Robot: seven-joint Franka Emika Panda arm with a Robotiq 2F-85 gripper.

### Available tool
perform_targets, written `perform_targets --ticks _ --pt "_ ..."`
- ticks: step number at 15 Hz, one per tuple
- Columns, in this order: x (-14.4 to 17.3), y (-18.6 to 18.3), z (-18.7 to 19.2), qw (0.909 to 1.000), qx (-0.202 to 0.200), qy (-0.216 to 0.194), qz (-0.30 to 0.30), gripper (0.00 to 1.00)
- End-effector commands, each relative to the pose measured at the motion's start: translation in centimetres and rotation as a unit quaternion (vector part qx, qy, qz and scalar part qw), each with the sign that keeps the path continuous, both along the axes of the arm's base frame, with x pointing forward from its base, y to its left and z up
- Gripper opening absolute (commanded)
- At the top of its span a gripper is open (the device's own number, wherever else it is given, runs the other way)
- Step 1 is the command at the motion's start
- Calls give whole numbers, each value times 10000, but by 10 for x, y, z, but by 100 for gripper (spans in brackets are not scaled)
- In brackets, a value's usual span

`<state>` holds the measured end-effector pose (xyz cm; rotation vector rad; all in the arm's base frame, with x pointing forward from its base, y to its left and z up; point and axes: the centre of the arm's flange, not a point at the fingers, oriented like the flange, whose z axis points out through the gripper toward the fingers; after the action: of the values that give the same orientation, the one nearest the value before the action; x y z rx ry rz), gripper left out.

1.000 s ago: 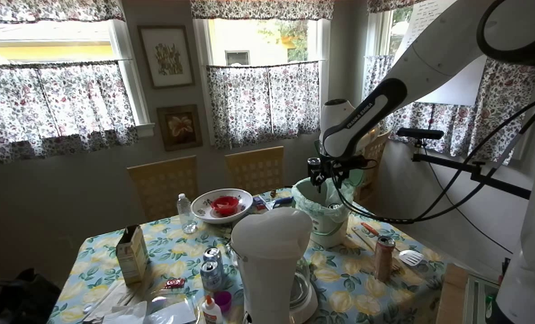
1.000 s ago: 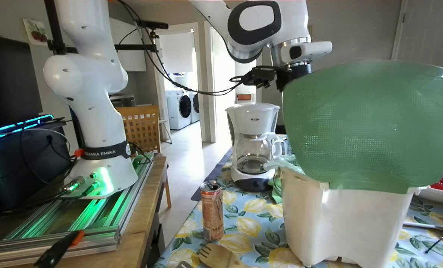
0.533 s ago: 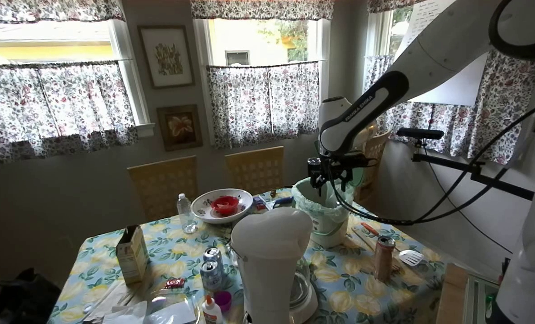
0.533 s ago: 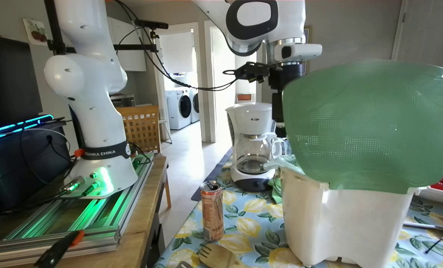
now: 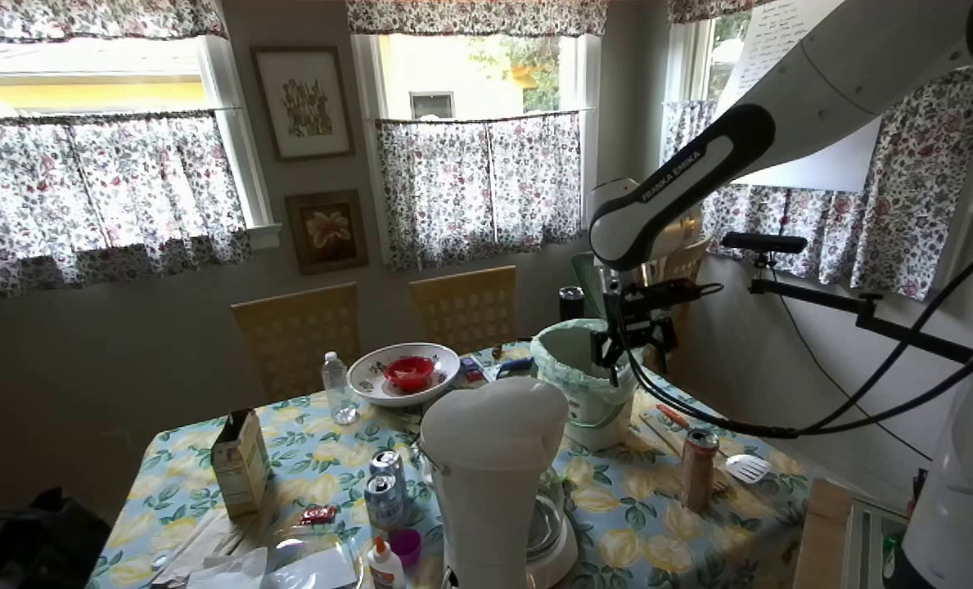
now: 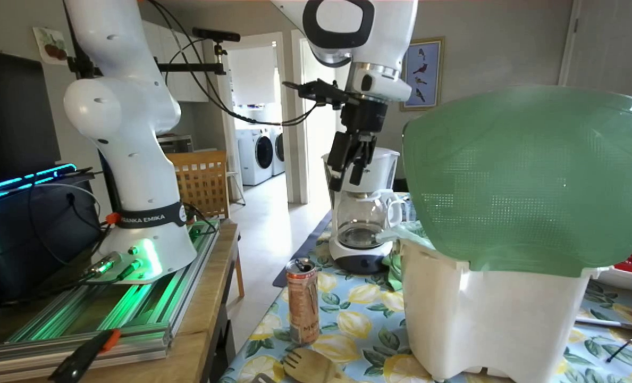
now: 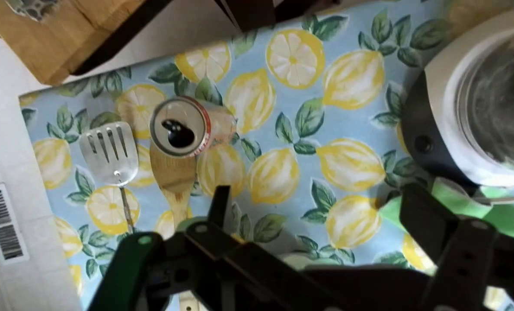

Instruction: Put the two soda cans into the bin

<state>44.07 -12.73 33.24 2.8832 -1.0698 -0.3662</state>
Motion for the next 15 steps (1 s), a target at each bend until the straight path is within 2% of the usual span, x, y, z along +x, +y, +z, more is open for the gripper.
perform_targets --ticks 1,9,15 --pt "-36 4 -11 9996 151 182 165 100" --pt "-70 1 -57 9941 3 329 1038 100" --pt "-89 -13 -78 9786 -459 536 1933 100"
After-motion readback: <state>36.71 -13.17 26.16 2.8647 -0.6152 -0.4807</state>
